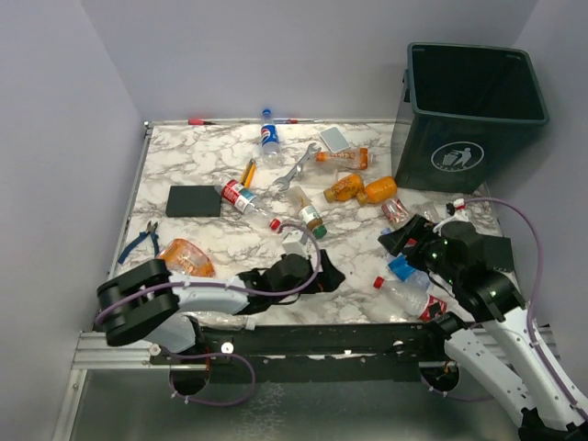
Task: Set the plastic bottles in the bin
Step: Pick up the plastic bottle from the corner of the board.
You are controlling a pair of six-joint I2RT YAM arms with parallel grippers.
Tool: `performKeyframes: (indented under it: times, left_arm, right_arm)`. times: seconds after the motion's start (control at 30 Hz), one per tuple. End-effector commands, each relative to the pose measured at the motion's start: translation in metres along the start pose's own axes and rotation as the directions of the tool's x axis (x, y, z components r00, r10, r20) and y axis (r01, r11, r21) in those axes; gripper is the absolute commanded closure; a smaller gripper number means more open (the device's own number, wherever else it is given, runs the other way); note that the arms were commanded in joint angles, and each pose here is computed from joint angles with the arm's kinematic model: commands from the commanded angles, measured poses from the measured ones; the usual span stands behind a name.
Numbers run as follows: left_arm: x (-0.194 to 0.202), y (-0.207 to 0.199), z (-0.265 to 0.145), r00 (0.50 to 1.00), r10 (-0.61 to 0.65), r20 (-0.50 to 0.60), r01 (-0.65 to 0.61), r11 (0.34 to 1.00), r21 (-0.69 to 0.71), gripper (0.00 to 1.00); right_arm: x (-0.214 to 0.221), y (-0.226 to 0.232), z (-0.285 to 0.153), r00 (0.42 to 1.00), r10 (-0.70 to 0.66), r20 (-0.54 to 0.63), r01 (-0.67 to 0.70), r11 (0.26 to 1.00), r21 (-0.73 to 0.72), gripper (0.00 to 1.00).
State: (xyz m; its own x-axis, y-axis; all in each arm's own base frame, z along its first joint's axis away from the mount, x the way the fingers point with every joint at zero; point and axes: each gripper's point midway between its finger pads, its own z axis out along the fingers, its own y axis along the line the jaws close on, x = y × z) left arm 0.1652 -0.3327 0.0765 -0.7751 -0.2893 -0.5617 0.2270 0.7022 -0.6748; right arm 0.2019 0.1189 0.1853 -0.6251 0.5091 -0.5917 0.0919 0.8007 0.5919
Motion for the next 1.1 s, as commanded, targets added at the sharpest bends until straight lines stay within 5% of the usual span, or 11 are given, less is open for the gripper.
performKeyframes:
  times: [0.0, 0.23, 0.5, 1.07]
  left_arm:
    - [0.003, -0.100, 0.024, 0.999, -0.018, -0.034, 0.028, 0.951, 0.307, 0.04]
    - [0.039, -0.128, 0.051, 0.983, -0.076, -0.170, 0.149, 0.868, 0.474, 0.10]
    - [0.069, -0.119, 0.081, 0.954, -0.121, -0.274, 0.235, 0.871, 0.433, 0.15]
    - [0.057, -0.093, 0.121, 0.951, -0.229, -0.210, 0.288, 0.903, 0.318, 0.36]
  right_arm:
    - [-0.023, 0.004, -0.012, 0.991, 0.074, 0.115, -0.074, 0.997, -0.003, 0.16]
    - [-0.042, 0.021, -0.041, 0.982, 0.063, 0.178, -0.050, 0.996, -0.074, 0.17]
    - [-0.058, 0.038, -0.064, 0.970, 0.077, 0.230, -0.044, 0.988, -0.148, 0.17]
    - [-0.064, 0.039, -0.074, 0.959, 0.088, 0.271, -0.044, 0.986, -0.164, 0.17]
